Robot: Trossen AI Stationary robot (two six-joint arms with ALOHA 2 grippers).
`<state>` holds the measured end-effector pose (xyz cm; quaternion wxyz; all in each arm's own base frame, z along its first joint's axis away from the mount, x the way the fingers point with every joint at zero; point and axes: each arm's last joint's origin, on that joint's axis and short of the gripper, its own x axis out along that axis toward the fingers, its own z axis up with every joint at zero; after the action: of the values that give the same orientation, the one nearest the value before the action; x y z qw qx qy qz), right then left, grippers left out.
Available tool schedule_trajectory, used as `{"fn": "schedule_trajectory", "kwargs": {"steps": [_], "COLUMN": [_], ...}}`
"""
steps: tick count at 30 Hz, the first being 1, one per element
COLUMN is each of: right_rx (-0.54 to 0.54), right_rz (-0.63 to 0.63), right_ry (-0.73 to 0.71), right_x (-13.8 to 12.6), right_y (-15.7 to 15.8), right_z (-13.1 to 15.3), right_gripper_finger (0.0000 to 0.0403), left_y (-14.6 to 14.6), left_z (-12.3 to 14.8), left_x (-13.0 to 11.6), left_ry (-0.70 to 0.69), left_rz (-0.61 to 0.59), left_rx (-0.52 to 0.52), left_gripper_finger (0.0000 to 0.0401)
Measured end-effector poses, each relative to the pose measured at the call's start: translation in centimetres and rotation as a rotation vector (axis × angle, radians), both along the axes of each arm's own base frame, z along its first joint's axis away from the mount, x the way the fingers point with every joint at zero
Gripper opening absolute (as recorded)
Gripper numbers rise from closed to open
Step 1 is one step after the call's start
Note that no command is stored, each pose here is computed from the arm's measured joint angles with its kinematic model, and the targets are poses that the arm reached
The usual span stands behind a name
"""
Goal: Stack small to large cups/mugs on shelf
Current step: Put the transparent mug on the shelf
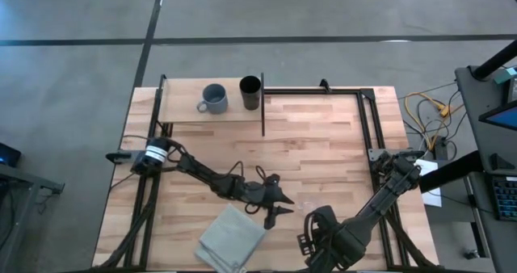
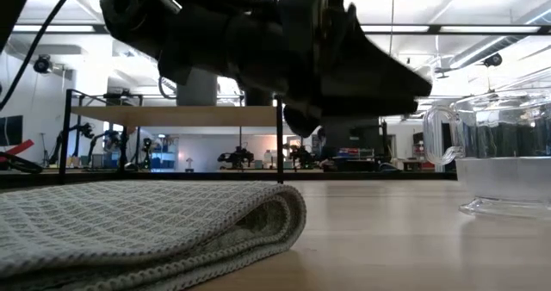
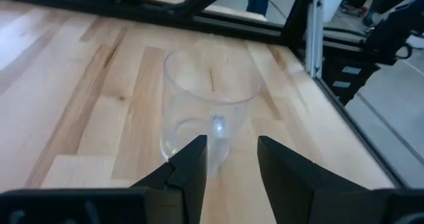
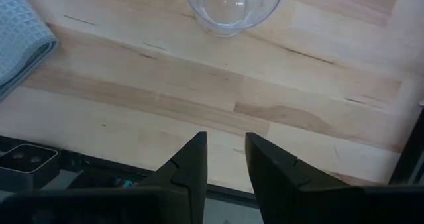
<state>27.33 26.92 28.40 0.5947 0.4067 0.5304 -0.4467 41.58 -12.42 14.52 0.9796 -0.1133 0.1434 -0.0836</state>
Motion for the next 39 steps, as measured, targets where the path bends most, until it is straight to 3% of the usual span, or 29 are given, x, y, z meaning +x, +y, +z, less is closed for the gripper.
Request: {"fn": "schedule_trajectory", "kwargs": {"steps": [10,25,39], "right_rx": [0.001,0.002,0.003], "right_rz": [-0.001,-0.001,0.0], "right_ry": [-0.001,-0.002,-0.003], "right_x": [0.0,0.0,0.0], "right_y": [0.0,0.0,0.0], "right_z": [0.0,0.0,0.0], "right_gripper_finger": [0.0097,0.0097,0.0097], "left_y": [0.3,0.3,-0.1], "left_z": [-0.6,0.7,-1.2], "left_x": [0.1,1.0,2.2], "left_ry": [0.018,-0.026,0.005], "left_rz": [0.031,0.034,0.033], "left_rx": [0.013,0.007,0.008], "left_gripper_finger": [0.012,0.012,0.012]}}
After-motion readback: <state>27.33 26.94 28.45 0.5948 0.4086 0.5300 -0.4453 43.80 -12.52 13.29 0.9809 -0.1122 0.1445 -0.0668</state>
